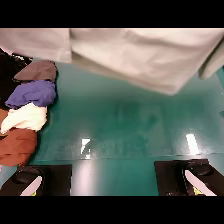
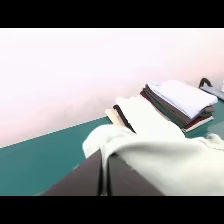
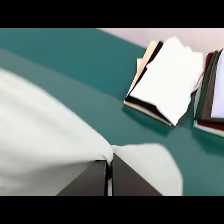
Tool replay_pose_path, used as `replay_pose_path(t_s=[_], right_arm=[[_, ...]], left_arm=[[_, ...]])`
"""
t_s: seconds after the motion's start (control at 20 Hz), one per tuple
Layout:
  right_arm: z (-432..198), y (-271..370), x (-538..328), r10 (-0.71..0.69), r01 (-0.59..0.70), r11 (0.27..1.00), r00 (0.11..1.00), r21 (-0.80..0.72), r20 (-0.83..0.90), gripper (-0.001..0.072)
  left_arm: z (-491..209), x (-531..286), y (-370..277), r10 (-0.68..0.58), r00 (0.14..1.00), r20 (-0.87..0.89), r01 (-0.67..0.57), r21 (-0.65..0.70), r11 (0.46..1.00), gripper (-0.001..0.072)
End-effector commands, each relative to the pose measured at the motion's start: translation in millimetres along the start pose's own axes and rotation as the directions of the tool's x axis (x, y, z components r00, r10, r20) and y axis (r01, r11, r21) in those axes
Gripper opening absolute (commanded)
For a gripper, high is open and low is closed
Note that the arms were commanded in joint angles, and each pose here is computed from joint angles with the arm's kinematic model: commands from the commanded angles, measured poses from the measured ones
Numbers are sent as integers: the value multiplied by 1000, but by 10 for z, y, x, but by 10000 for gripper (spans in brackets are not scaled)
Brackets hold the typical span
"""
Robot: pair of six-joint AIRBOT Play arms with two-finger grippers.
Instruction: Fold the shirts.
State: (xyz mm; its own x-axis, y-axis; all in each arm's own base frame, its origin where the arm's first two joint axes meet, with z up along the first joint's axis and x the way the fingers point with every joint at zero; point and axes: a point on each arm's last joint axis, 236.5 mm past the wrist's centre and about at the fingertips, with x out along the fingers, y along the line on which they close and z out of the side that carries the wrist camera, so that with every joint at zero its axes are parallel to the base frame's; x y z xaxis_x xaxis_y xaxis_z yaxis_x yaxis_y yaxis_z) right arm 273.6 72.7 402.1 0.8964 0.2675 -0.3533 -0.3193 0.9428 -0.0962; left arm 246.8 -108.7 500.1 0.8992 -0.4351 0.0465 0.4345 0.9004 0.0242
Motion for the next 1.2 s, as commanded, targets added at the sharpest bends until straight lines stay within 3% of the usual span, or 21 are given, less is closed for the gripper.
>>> replay_pose_path(t_s=[0.0, 0.15, 0.35, 0.5, 0.6, 0.65, 0.7, 0.75, 0.9, 1.0, 1.15], right_arm=[[56, 5, -134, -5, 4, 999, 1000, 47, 20, 13], [-634, 66, 443, 51, -27, 994, 972, 103, -232, 14], [-1974, 440, 1178, 236, -113, 963, 793, 246, -561, 14], [-2827, 620, 1481, 306, -96, 940, 669, 329, -678, 15], [-3137, 625, 1655, 304, -70, 937, 648, 342, -698, 22], [-3212, 610, 1730, 299, -66, 938, 649, 340, -699, 166], [-3235, 593, 1799, 293, -61, 939, 653, 337, -698, 373], [-3211, 562, 1846, 283, -67, 945, 659, 321, -697, 412], [-3061, 331, 1852, 199, -67, 975, 678, 210, -707, 412], [-3168, 178, 1715, 181, -28, 976, 648, 214, -740, 528], [-3577, 38, 1461, 207, 35, 962, 557, 272, -804, 533]], left_arm=[[-132, -70, -21, -1, 999, -43, -2, -53, 999, 25], [-1143, 508, 117, -26, 950, -311, -20, -145, 989, 25], [-3028, 924, 208, -103, 717, -690, -99, -246, 964, 25], [-4069, 874, 201, -147, 542, -827, -165, -277, 947, 25], [-4475, 845, 220, -152, 479, -864, -197, -275, 941, 26], [-4560, 846, 225, -154, 465, -872, -204, -275, 940, 26], [-4595, 855, 228, -156, 458, -875, -206, -275, 939, 26], [-4592, 868, 234, -153, 463, -873, -206, -274, 939, 26], [-4587, 872, 243, -149, 466, -872, -206, -271, 940, 25], [-4588, 869, 241, -150, 465, -873, -206, -271, 940, 25], [-4581, 884, 247, -148, 471, -870, -207, -271, 940, 26]])
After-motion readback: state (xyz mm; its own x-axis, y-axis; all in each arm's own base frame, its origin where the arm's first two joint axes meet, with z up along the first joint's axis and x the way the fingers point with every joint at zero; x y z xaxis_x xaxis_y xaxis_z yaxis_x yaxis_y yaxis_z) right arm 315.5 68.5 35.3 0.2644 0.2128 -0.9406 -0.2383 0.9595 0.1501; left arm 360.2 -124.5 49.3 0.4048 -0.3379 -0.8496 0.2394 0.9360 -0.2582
